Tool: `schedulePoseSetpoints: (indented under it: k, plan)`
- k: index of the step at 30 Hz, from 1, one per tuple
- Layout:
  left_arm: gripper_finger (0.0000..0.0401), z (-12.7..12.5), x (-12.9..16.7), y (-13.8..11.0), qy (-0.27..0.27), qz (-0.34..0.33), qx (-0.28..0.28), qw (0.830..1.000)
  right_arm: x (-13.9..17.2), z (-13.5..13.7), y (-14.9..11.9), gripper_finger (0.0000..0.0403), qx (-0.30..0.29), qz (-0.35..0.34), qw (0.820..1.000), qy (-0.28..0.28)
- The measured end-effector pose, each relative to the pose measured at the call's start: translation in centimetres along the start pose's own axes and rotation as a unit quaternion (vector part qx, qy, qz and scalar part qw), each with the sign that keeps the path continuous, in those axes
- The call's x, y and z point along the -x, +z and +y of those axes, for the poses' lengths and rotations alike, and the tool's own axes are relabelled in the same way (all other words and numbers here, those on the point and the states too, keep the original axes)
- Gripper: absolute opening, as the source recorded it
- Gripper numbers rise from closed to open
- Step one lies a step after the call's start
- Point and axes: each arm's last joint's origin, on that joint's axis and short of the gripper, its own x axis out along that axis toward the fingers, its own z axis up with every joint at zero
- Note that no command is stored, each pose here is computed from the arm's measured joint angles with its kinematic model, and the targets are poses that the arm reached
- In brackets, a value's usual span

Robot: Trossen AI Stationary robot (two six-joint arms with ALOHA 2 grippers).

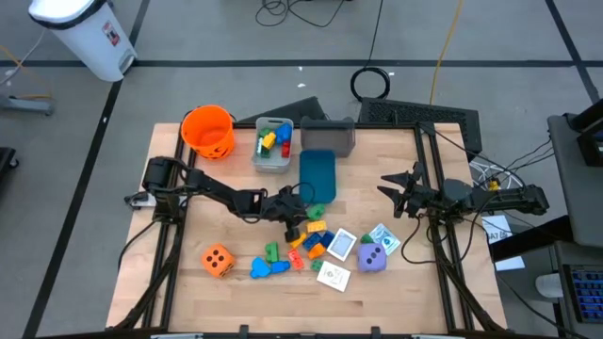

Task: Pick & Place Toys
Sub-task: Put the green 2 stud gamepiece into the white bin

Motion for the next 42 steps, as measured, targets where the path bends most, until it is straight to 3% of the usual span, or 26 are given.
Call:
schedulePoseSetpoints:
  k: [6, 11, 31, 42]
  plan:
    - [0.0007, -0.1, 0.0, 0.0, -0.022, 0.002, -0.013, 1.0, 0.0, 0.0, 0.0, 0.0169, 0.0, 0.0, 1.0, 0.0]
    - [0.0019, -0.1, 0.0, 0.0, -0.024, 0.002, -0.013, 1.0, 0.0, 0.0, 0.0, 0.0169, 0.0, 0.0, 1.0, 0.0]
    - [0.0007, -0.6, 0.4, 0.8, -0.055, -0.029, -0.014, 0.998, 0.0, 0.0, 0.0, 0.0169, 0.0, 0.0, 1.0, 0.0]
    - [0.0008, -1.0, 4.7, 4.3, -0.06, -0.089, -0.06, 0.992, 0.0, 0.0, 0.0, 0.0169, 0.0, 0.0, 1.0, 0.0]
